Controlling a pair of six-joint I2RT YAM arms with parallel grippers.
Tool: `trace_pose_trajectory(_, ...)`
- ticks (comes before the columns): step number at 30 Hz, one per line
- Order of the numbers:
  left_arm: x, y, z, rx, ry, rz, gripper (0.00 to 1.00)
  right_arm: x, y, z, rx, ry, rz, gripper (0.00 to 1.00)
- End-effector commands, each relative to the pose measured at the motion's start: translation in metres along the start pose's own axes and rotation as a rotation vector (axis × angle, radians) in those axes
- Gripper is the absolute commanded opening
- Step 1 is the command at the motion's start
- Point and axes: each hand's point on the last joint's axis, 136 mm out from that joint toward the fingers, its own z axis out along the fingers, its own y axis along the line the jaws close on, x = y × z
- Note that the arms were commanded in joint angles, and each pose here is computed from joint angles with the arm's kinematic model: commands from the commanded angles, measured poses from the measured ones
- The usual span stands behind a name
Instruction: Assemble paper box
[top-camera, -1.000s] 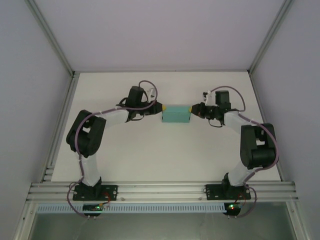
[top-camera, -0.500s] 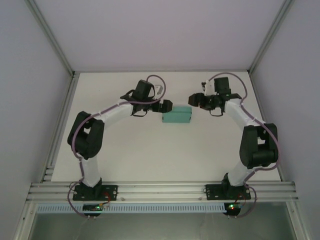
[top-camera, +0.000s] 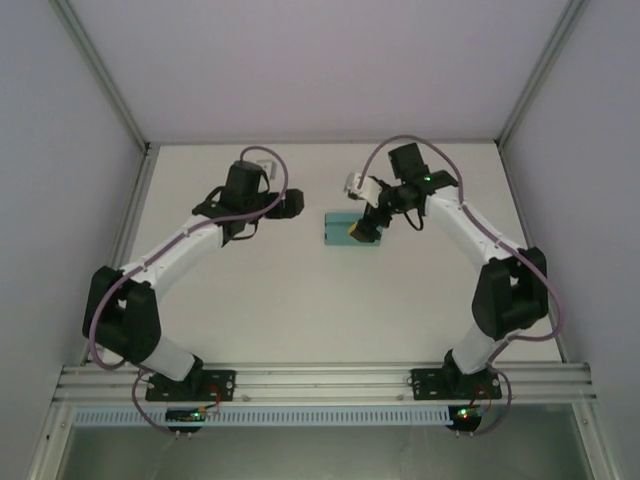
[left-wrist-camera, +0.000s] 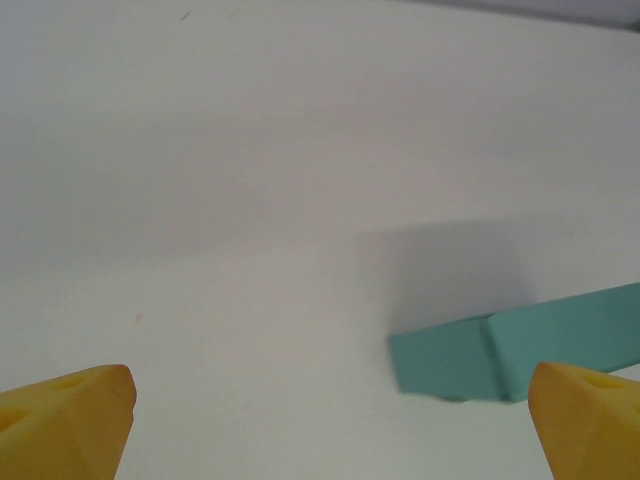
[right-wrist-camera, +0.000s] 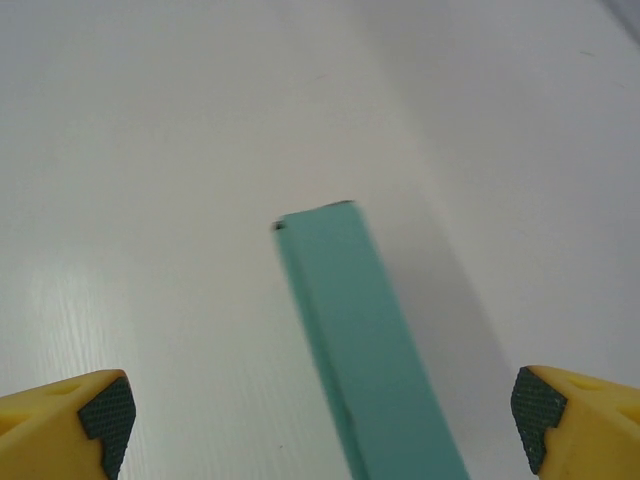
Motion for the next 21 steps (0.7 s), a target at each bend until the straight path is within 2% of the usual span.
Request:
trace_pose_trajectory(1,0.019,0.02,-0.011,-0.074,0.014,-0.049,1.0,0.018,-0.003,0.002,-0.05,0.091,-0.163,0.99)
trace_pose_trajectory(7,0.038,0.043,-0.023,-0.174,0.038,-0.086,1.0,0.047,-0.006,0.031,-0.156,0.217,-0.17,0.99)
trace_pose_trajectory(13,0.043,0.049,-0.032,-0.194,0.027,-0.095,1.0,0.061,-0.026,0.056,-0.157,0.284,-0.14,0.94)
trace_pose_trajectory(14,0.044,0.05,-0.033,-0.195,0.026,-0.095,1.0,0.062,-0.028,0.059,-0.153,0.294,-0.133,0.91)
trace_pose_trajectory(18,0.049,0.056,-0.041,-0.216,0.01,-0.106,0.99,0.066,-0.039,0.066,-0.086,0.346,-0.109,0.62)
trace_pose_trajectory(21,0.049,0.06,-0.049,-0.224,-0.024,-0.11,1.0,0.063,-0.051,0.064,0.034,0.355,-0.079,0.49)
